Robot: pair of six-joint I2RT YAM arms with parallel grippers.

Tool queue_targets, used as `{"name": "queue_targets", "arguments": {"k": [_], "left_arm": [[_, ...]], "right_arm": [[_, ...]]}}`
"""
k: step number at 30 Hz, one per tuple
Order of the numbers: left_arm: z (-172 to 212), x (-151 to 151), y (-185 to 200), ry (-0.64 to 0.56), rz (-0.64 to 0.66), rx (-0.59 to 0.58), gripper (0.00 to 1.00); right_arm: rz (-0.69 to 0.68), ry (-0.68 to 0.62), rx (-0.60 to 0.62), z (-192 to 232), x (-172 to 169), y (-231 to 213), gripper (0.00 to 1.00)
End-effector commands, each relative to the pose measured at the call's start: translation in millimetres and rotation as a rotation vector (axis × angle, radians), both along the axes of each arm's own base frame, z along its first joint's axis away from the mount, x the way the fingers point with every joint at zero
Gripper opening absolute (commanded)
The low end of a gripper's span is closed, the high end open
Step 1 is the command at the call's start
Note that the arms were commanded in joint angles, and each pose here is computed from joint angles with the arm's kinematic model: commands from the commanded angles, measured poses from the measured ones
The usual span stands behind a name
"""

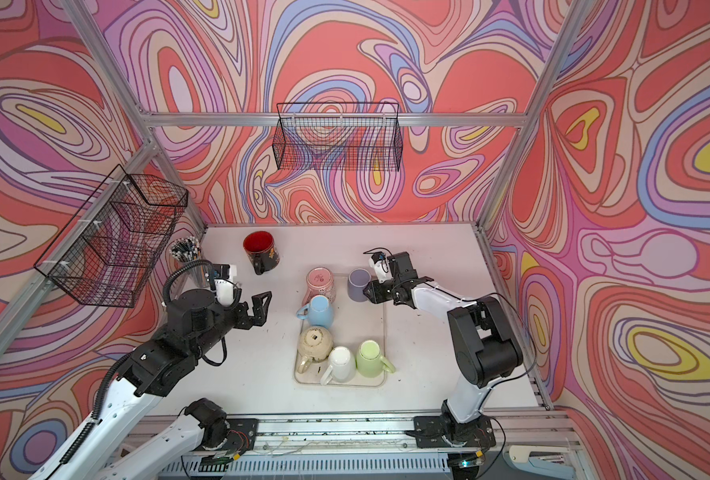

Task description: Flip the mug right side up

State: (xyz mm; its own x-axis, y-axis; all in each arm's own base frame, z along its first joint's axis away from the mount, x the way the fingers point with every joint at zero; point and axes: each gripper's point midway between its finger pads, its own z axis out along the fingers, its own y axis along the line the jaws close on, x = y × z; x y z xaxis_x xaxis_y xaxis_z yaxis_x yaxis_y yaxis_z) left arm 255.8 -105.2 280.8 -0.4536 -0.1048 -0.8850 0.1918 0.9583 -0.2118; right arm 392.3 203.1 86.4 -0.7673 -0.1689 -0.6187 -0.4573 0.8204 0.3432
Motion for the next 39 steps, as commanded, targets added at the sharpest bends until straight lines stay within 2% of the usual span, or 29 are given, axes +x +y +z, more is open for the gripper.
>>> {"name": "queue_targets", "arguments": {"k": [1,16,30,39], "left_arm": [[-1.9,-1.9,1.5,0.0,-0.006,0.016,1.0],[-1.5,-2.5,0.5,-0.001,-0.013,0.014,1.0],[-3.9,-1.4,0.7,0.007,-0.01,0.021,1.0],[-5.0,-0.7,0.6,0.01,-0.009,0.023,1.0]], "right_arm": [[-0.004,-0.006,-0.046,6.5,3.1,1.2,0.41],[0.05,0.017,-0.28,4.2,-2.0,1.5,0.41],[0.066,0.061,-0.381,-18.0,9.9,3.8,0.39],[0.055,0.038,-0.41,-18.6,17.5,5.9,0.32]]}}
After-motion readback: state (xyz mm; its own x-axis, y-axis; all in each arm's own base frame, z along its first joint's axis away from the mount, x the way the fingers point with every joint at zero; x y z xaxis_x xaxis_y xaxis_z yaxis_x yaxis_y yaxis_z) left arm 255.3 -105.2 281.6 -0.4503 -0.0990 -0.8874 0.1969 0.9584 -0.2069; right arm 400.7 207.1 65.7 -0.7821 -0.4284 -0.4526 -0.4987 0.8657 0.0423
